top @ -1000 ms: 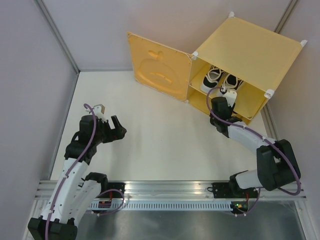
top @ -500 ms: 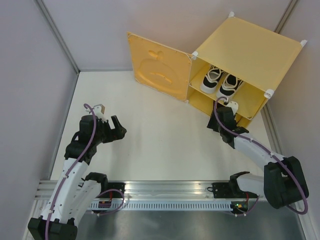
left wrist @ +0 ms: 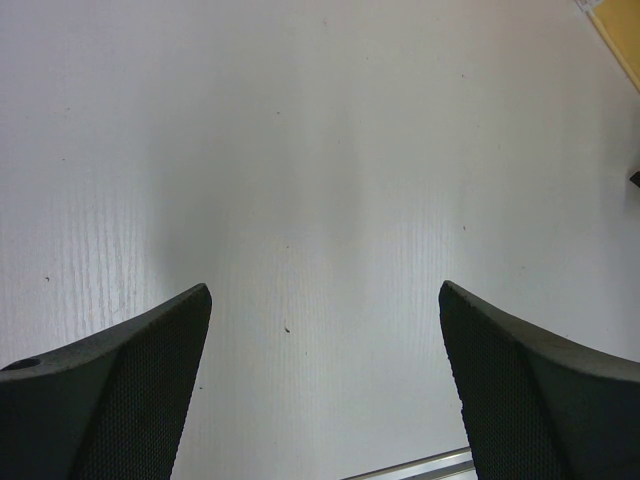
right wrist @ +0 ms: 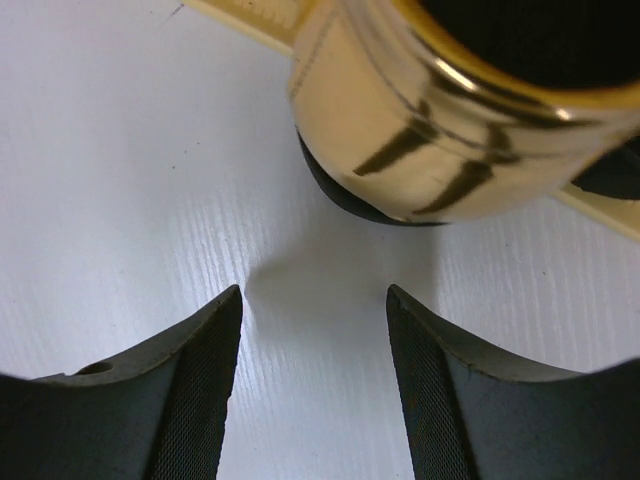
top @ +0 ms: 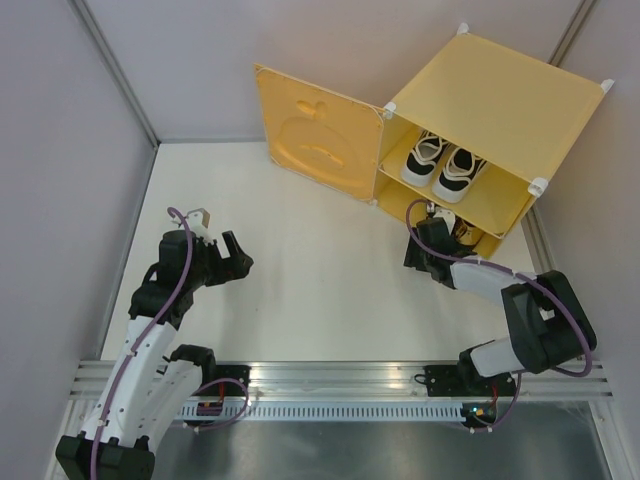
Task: Place and organize the shoes in the shoe cabinet
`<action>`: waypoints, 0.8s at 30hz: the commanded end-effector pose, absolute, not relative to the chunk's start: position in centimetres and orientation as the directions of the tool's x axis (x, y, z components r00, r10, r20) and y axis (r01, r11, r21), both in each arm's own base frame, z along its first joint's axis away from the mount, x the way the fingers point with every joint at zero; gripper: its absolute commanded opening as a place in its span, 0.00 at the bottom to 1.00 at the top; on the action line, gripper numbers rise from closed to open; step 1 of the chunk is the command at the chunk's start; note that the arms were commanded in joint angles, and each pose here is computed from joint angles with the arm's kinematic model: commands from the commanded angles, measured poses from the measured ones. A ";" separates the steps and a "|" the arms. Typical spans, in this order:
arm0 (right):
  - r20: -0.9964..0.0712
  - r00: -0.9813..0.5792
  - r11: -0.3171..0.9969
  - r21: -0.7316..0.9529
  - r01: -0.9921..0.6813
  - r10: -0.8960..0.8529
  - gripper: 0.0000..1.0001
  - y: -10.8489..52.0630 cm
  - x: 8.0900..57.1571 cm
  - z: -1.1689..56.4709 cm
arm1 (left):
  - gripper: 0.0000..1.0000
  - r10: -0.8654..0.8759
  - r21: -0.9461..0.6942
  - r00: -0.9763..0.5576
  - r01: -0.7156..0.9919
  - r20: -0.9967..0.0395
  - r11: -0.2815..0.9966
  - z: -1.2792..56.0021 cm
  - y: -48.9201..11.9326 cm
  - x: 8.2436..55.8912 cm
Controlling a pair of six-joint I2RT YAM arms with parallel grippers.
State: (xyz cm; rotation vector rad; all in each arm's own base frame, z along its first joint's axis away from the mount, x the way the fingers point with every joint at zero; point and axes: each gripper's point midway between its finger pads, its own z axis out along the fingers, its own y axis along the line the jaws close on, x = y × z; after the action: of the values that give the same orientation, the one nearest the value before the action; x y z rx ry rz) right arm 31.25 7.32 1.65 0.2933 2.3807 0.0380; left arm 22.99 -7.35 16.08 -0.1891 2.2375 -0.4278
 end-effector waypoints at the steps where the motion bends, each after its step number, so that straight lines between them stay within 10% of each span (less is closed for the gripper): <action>1: -0.732 -0.639 0.969 0.125 0.214 0.236 0.65 7.1 35.5 3.5 | 0.97 -0.277 -0.377 -0.634 0.026 -0.722 0.926 16.5 -7.6 23.1; 24: -0.749 -0.619 0.961 0.083 0.265 0.235 0.64 7.0 40.9 3.5 | 0.97 -0.275 -0.374 -0.637 0.022 -0.720 0.927 16.3 -7.6 23.2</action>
State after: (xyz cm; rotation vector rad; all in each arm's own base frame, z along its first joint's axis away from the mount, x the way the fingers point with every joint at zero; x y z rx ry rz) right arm 35.49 9.02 1.46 0.2057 2.3786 -0.0706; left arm 22.99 -7.35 16.07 -0.1892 2.2379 -0.4277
